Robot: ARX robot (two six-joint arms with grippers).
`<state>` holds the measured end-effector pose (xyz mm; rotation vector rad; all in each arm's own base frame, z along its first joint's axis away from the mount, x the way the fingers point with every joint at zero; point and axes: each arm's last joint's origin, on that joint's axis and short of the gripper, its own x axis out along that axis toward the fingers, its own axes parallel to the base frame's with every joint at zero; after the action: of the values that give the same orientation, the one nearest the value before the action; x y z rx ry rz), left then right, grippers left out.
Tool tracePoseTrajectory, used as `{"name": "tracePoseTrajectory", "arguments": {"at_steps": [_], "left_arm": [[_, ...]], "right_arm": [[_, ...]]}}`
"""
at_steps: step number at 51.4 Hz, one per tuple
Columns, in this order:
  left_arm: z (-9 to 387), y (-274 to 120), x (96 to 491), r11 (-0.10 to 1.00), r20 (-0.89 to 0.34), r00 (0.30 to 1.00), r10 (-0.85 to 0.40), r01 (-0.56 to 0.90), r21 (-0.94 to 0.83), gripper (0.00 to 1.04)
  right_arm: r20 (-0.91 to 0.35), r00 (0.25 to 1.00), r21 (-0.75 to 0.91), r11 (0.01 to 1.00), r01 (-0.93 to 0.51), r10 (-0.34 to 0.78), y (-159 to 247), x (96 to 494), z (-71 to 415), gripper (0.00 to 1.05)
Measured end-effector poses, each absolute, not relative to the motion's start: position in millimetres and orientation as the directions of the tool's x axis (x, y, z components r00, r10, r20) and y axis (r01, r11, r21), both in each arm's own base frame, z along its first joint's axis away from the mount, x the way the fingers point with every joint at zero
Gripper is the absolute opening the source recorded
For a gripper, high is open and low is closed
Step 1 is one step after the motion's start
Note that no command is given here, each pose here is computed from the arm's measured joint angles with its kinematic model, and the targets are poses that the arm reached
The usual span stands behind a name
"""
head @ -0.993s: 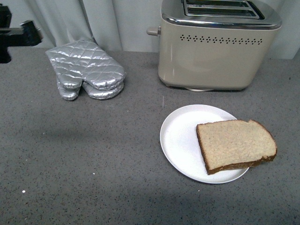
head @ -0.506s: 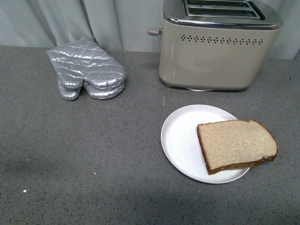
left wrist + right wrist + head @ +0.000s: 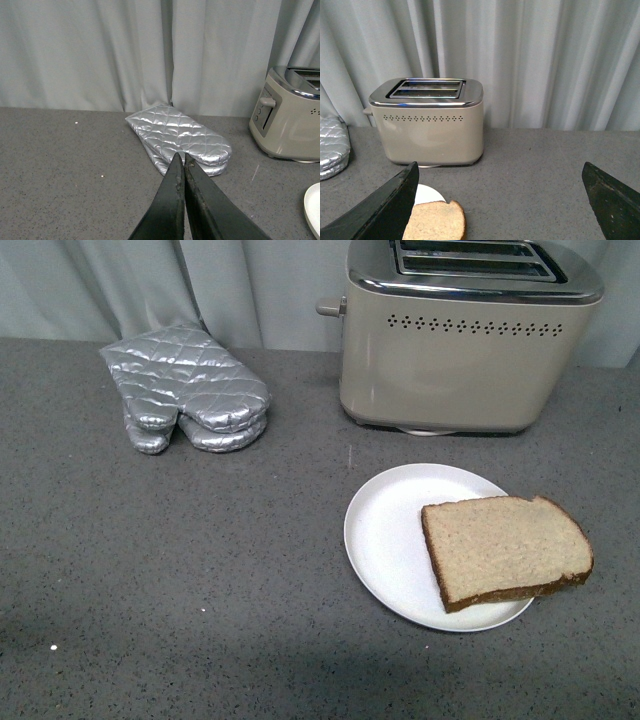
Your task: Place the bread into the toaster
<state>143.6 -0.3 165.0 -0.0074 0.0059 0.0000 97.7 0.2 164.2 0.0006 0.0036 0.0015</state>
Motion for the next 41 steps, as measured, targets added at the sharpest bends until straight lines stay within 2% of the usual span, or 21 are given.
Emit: {"name": "tracePoseTrajectory", "arguments": {"at_steps": [41], "left_arm": [[173,0,114,1.000,0.022,1.000,0.000,0.000,-0.007,0.04]], "right_arm": [[-0.004,1.000,0.001,1.000,-0.001,0.001,0,98,164,0.95]]}}
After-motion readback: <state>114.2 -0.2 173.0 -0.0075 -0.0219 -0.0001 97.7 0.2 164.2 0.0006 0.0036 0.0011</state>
